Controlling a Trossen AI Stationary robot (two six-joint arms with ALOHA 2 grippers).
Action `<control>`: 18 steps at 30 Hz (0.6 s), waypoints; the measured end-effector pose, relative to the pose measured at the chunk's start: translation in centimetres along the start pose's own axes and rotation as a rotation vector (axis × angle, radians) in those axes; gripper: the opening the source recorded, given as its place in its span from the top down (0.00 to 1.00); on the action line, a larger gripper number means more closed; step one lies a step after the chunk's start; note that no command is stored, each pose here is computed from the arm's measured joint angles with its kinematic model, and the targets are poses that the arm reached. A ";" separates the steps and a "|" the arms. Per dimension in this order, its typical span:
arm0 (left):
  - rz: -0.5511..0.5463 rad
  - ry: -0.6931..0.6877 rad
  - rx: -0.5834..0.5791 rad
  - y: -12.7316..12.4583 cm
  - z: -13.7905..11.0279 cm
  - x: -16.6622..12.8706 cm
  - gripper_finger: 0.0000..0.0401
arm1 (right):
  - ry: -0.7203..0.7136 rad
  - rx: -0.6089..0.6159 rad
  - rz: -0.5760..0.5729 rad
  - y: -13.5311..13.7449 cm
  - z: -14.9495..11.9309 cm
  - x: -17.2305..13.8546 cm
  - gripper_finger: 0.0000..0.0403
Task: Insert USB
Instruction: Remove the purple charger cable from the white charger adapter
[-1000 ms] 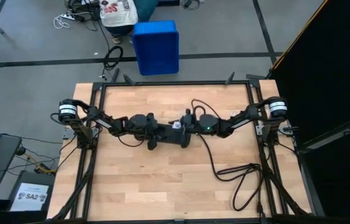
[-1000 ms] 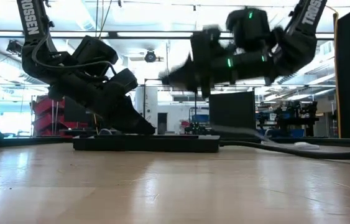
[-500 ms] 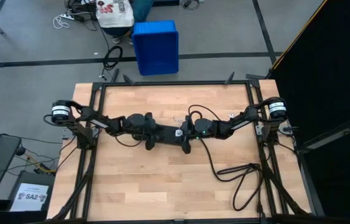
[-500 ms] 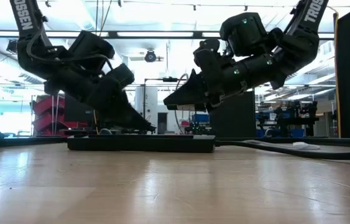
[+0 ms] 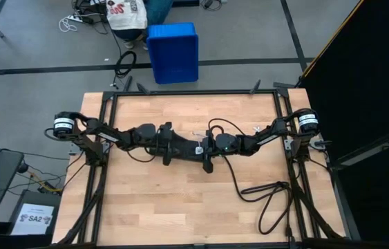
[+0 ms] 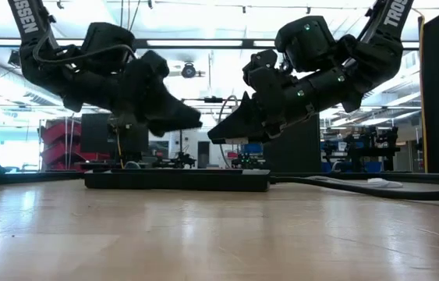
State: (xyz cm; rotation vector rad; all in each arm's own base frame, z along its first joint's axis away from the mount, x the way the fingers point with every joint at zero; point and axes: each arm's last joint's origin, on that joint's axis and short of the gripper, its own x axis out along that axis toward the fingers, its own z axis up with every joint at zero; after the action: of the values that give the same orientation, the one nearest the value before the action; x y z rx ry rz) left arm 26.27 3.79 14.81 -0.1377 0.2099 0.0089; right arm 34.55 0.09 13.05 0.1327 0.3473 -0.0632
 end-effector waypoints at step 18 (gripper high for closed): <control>-0.108 -0.025 0.005 -0.3 1.5 4.4 0.47 | -0.040 -0.021 0.020 0.1 0.4 0.0 0.73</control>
State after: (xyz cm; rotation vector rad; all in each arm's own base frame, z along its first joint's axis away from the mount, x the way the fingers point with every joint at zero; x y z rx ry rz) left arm 30.85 3.66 15.40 -0.1441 0.1772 -0.0972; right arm 34.67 0.13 13.41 0.1145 0.3070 -0.0423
